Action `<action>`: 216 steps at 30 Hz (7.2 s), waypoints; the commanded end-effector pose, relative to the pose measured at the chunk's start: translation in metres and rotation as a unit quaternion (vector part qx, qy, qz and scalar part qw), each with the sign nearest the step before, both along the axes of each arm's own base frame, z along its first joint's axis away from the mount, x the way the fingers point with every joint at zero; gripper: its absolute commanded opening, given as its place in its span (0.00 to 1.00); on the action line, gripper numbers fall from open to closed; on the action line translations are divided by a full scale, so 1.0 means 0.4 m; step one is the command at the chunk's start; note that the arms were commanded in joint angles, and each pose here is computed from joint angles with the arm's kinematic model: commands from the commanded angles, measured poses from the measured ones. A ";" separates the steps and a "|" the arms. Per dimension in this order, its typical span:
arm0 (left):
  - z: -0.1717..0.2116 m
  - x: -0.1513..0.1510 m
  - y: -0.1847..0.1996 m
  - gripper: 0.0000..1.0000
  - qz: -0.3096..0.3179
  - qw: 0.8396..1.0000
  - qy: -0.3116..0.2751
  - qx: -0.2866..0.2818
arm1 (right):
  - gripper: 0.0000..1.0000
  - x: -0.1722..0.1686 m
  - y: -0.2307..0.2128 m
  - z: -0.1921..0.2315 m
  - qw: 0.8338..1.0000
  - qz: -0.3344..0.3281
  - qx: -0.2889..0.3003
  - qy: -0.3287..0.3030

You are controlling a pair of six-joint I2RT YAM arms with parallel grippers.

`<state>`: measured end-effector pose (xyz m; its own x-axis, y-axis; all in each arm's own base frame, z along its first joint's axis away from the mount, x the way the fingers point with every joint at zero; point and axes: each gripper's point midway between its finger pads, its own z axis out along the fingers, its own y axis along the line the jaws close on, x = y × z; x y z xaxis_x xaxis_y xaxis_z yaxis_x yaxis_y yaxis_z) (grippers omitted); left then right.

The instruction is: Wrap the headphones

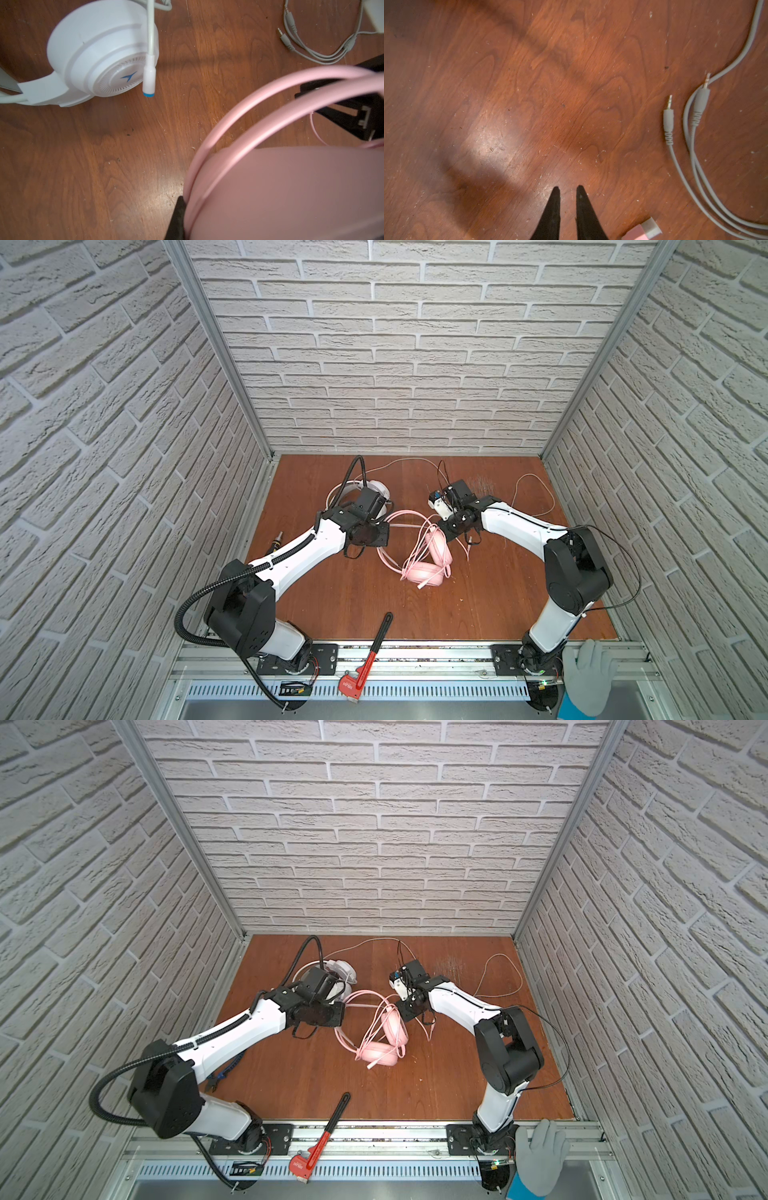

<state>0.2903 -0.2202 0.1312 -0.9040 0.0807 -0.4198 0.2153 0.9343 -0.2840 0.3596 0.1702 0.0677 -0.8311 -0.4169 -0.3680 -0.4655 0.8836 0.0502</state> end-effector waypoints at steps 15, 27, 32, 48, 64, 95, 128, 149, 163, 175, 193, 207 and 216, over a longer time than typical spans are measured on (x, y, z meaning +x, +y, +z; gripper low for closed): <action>0.113 0.031 -0.014 0.00 0.031 0.991 -0.047 -0.125 | 0.21 -0.097 -0.042 -0.073 0.994 -0.070 0.056 0.063; 0.102 0.037 -0.009 0.00 0.043 0.989 -0.041 -0.137 | 0.21 -0.193 -0.028 -0.098 0.979 -0.128 0.130 0.093; 0.097 0.041 -0.013 0.00 0.046 0.988 -0.038 -0.142 | 0.21 -0.218 -0.037 -0.088 0.975 -0.149 0.136 0.090; 0.112 0.064 -0.028 0.00 0.060 0.982 -0.039 -0.174 | 0.26 -0.308 0.012 -0.107 0.970 -0.109 0.160 0.146; 0.132 0.072 -0.019 0.00 0.076 0.979 -0.048 -0.184 | 0.10 -0.428 0.114 0.046 0.932 -0.004 0.297 0.210; 0.031 0.072 -0.012 0.00 0.101 0.979 -0.010 -0.176 | 0.16 -0.344 -0.028 -0.143 0.963 -0.119 0.098 0.219; -0.034 0.079 -0.012 0.00 0.124 0.976 0.012 -0.178 | 0.41 -0.412 -0.008 -0.113 0.977 -0.169 0.033 0.127; -0.048 0.073 -0.005 0.00 0.128 0.975 0.016 -0.179 | 0.44 -0.385 0.029 -0.137 0.976 -0.195 0.009 0.100; -0.055 0.077 -0.001 0.00 0.134 0.974 0.019 -0.181 | 0.21 -0.448 -0.041 -0.158 0.973 -0.184 -0.066 0.124; -0.063 0.080 -0.003 0.00 0.140 0.973 0.025 -0.182 | 0.08 -0.467 -0.029 -0.172 0.974 -0.165 -0.055 0.143; -0.062 0.103 -0.002 0.00 0.194 0.960 0.025 -0.201 | 0.05 -0.454 -0.017 -0.066 0.993 -0.051 -0.068 0.086; -0.069 0.106 0.006 0.00 0.246 0.939 0.037 -0.237 | 0.05 -0.439 -0.013 -0.022 0.998 -0.033 -0.040 0.019; -0.059 0.113 0.013 0.00 0.280 0.926 0.043 -0.251 | 0.05 -0.442 0.019 0.020 1.000 0.022 -0.019 -0.003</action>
<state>0.3155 -0.2044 0.0754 -0.8221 -0.5406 -0.1786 -0.3423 0.7200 -0.6037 0.1822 0.1687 0.0670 -0.8518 -0.4156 -0.3189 -0.4419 0.8970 0.0114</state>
